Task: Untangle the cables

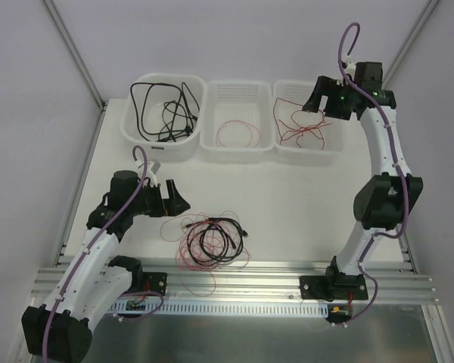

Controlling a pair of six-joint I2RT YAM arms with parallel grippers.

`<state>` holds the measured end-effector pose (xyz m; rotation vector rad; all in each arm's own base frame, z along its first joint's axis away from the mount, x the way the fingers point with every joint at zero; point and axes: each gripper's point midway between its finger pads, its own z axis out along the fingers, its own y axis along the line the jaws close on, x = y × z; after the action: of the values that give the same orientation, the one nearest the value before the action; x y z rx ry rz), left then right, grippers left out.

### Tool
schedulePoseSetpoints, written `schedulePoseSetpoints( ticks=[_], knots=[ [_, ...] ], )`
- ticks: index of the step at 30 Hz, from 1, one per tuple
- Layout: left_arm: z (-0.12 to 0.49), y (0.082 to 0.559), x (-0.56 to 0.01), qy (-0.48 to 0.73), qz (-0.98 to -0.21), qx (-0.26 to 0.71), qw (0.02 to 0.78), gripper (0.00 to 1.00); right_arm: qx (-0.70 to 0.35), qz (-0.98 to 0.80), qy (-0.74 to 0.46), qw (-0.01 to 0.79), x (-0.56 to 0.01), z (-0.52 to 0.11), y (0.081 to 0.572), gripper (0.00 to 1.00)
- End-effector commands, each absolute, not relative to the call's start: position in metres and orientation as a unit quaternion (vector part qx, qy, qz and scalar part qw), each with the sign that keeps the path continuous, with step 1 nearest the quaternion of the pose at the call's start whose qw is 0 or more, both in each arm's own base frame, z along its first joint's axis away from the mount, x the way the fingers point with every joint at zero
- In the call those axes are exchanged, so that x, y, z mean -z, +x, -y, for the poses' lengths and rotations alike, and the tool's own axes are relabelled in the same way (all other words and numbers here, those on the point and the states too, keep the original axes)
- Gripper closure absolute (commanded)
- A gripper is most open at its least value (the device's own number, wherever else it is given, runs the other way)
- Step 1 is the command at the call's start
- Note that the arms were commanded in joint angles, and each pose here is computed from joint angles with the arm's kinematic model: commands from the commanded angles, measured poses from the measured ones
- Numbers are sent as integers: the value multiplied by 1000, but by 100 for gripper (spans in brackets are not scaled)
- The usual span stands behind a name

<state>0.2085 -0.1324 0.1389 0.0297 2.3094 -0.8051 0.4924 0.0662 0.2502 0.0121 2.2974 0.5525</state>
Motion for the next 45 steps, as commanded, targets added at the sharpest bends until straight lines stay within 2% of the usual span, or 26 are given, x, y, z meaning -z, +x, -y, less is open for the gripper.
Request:
schedulePoseSetpoints(
  ticks=[1, 2, 4, 6, 11, 17, 23, 27, 31, 34, 35, 37, 40, 43, 44, 45],
  knots=[
    [132, 210, -145, 23, -877, 316, 361, 1, -186, -900, -42, 392, -282, -75, 448, 0],
    [132, 211, -146, 22, -877, 315, 362, 1, -194, -895, -70, 396, -295, -94, 428, 0],
    [131, 211, -147, 21, -876, 314, 366, 1, -206, -901, -101, 368, -277, -115, 401, 0],
    [131, 211, -148, 22, -875, 312, 370, 1, -223, -886, -155, 375, -285, -150, 366, 1],
    [130, 210, -149, 21, -874, 311, 374, 1, -259, -877, -264, 308, -225, -218, 275, 2],
    [133, 209, -148, 25, -875, 320, 364, 1, -281, -887, -265, 254, -157, -257, 223, 12],
    [136, 208, -147, 31, -875, 326, 356, 1, -271, -899, -268, 216, -100, -301, 200, 27],
    [137, 207, -145, 32, -877, 329, 349, 1, -261, -906, -253, 217, -79, -313, 204, 46],
    [141, 205, -143, 37, -878, 334, 341, 1, -236, -915, -253, 209, -54, -316, 203, 59],
    [144, 202, -141, 43, -880, 339, 331, 1, -218, -920, -259, 196, -43, -310, 197, 79],
    [146, 202, -141, 45, -880, 340, 329, 1, -213, -918, -267, 200, -44, -309, 198, 90],
    [148, 200, -140, 47, -881, 341, 325, 1, -206, -914, -277, 215, -63, -307, 199, 99],
    [150, 198, -141, 50, -879, 343, 326, 1, -176, -905, -298, 246, -104, -289, 201, 99],
    [154, 195, -143, 47, -878, 349, 325, 1, -157, -883, -317, 308, -187, -272, 209, 99],
    [156, 193, -142, 41, -878, 354, 320, 1, -164, -863, -308, 364, -242, -273, 220, 99],
    [158, 191, -142, 41, -877, 358, 319, 1, -164, -855, -307, 383, -267, -266, 220, 99]
  ],
)
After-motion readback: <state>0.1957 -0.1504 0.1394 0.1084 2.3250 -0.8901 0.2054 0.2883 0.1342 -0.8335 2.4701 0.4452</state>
